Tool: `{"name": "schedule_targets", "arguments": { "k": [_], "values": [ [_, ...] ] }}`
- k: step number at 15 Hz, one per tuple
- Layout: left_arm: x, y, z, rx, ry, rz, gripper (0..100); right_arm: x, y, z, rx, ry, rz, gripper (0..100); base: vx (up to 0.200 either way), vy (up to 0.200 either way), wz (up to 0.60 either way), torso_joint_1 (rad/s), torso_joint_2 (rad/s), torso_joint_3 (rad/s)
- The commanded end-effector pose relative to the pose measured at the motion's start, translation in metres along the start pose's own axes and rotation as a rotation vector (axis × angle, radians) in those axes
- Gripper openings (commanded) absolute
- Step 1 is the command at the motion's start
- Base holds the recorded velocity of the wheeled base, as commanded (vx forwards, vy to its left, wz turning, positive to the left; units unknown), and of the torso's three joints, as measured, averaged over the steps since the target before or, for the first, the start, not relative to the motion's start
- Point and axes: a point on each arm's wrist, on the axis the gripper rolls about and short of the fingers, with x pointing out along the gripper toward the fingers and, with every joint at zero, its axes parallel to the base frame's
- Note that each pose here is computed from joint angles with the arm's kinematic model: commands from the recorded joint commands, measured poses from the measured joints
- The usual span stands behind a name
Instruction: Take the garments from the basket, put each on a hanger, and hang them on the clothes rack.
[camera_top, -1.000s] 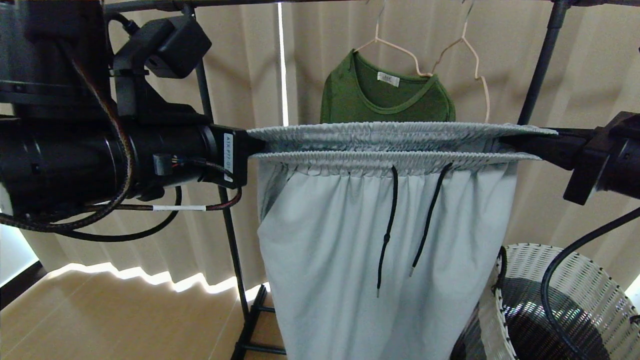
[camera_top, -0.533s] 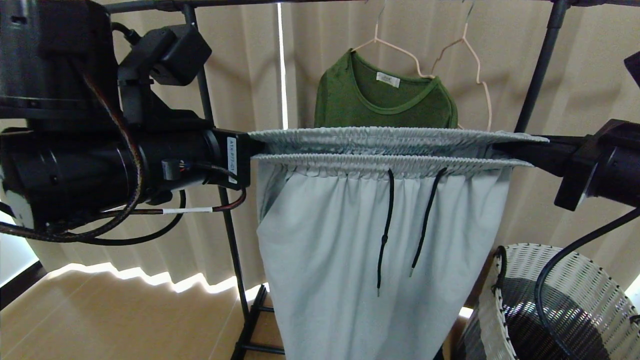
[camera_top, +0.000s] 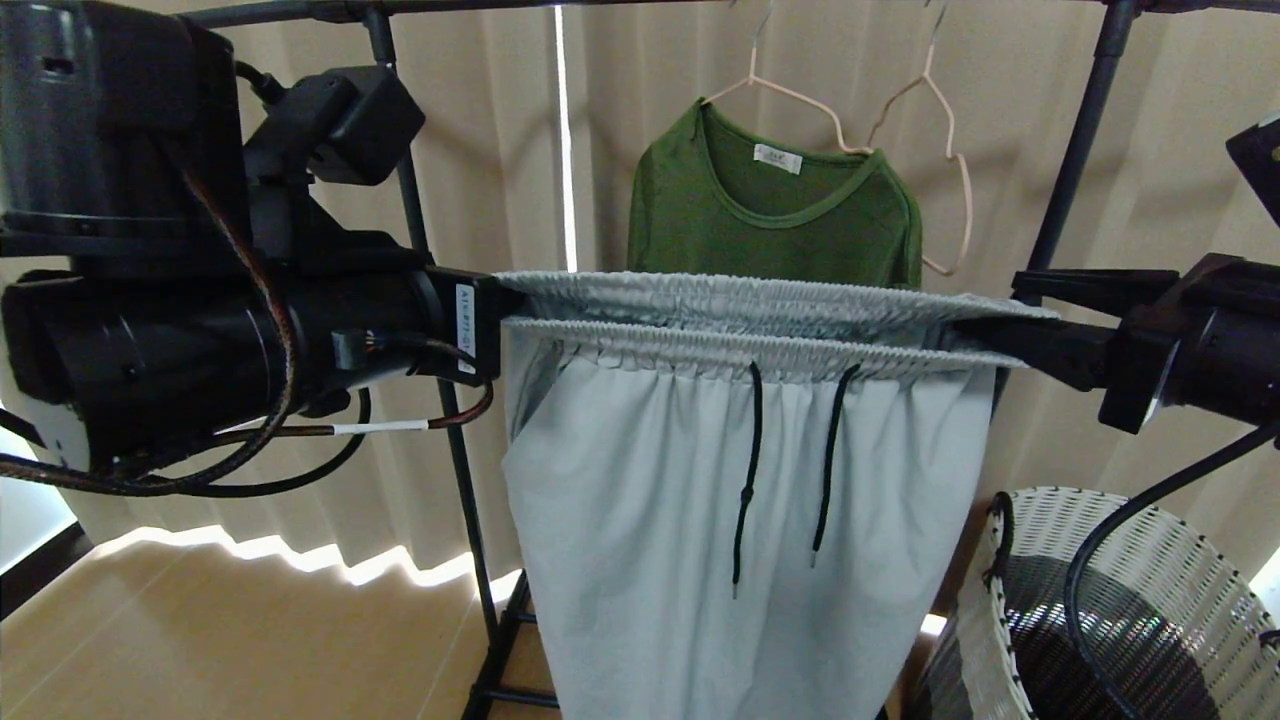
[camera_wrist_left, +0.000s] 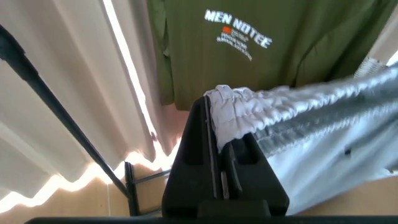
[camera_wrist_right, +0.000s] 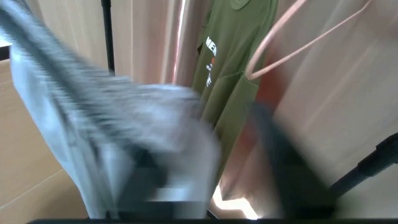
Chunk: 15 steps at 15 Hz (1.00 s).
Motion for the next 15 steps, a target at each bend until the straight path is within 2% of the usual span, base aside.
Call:
{"name": "schedule_targets", "arguments": {
  "k": [1,2,5,9,12,15],
  "values": [
    [0.002,0.002,-0.002,0.001,0.008,0.022,0,-0.001,0.003,-0.013,0.001,0.036,0.012,100,0.0,0.0,0.0,0.0,0.0,0.0],
    [0.004,0.008,-0.006,0.007,0.02,0.063,0,-0.001,0.006,-0.021,-0.001,0.05,0.027,100,0.0,0.0,0.0,0.0,0.0,0.0],
    [0.006,0.021,-0.013,0.019,0.046,0.121,0,-0.001,0.013,-0.026,-0.008,0.015,0.061,100,0.0,0.0,0.0,0.0,0.0,0.0],
    [0.007,0.025,-0.025,0.02,0.086,0.136,0,-0.004,0.024,-0.028,-0.002,-0.003,0.171,100,0.0,0.0,0.0,0.0,0.0,0.0],
    [0.009,0.026,-0.022,0.011,0.047,0.142,0,-0.008,0.028,-0.04,-0.002,-0.052,0.236,100,0.0,0.0,0.0,0.0,0.0,0.0],
    [0.008,0.03,-0.027,0.009,0.058,0.169,0,-0.015,0.03,-0.04,-0.003,-0.105,0.317,100,0.0,0.0,0.0,0.0,0.0,0.0]
  ]
}}
